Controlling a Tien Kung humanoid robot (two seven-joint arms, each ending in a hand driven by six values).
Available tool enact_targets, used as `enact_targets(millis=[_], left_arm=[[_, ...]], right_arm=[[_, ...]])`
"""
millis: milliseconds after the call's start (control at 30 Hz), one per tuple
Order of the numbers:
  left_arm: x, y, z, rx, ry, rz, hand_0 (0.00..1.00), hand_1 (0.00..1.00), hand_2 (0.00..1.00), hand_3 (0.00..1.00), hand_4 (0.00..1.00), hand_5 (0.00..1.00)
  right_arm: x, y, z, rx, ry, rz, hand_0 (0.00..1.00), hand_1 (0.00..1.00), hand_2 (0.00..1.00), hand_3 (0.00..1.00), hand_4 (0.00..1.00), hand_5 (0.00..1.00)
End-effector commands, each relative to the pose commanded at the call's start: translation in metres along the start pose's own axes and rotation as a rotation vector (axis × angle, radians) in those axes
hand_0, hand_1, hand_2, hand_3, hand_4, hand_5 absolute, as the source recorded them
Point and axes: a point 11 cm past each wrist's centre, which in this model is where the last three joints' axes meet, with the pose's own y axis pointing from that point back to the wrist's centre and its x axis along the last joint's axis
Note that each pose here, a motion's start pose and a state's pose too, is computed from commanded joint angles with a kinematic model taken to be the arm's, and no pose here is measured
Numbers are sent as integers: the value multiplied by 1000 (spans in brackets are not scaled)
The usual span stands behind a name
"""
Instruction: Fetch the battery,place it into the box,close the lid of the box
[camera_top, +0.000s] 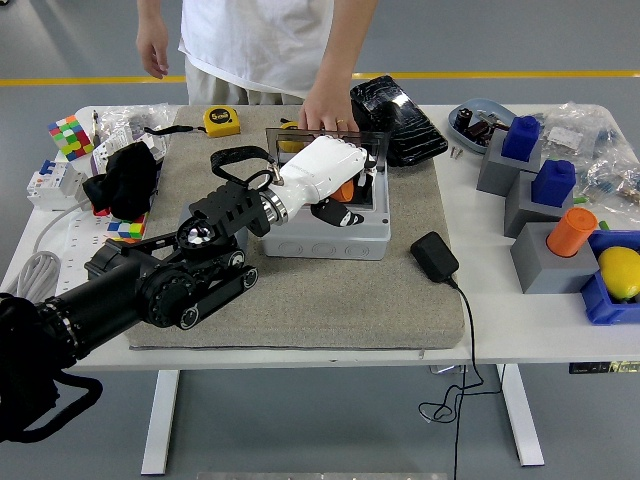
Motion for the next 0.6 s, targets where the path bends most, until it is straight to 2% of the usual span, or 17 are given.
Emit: enact_targets(millis=[100,133,300,333,500,600], left_arm=[[-1,1,-1,4,-13,-3,678,649,634,624,997,35],[-2,1,-2,6,-16,-3,747,767,794,782,998,37],[-2,1,-4,10,-24,-1,747,767,794,782,998,37],[-2,1,-3,7,-21,0,742,766,800,782,998,68],[-2,2,4,-11,2,7,742,766,800,782,998,68],[0,2,15,-48,34,23,736,747,777,769,998,82]], right_arm=[[0,0,1,-2,1,1,557,593,589,549,920,489],[0,0,1,-2,2,1,558,593,589,547,920,489],[-1,0,0,1,2,0,558,593,589,547,920,489],[-1,0,0,2,1,0,557,592,587,548,920,489],[-1,0,0,3,1,0,557,592,587,548,920,489],[-1,0,0,3,-2,0,555,592,587,547,919,488]])
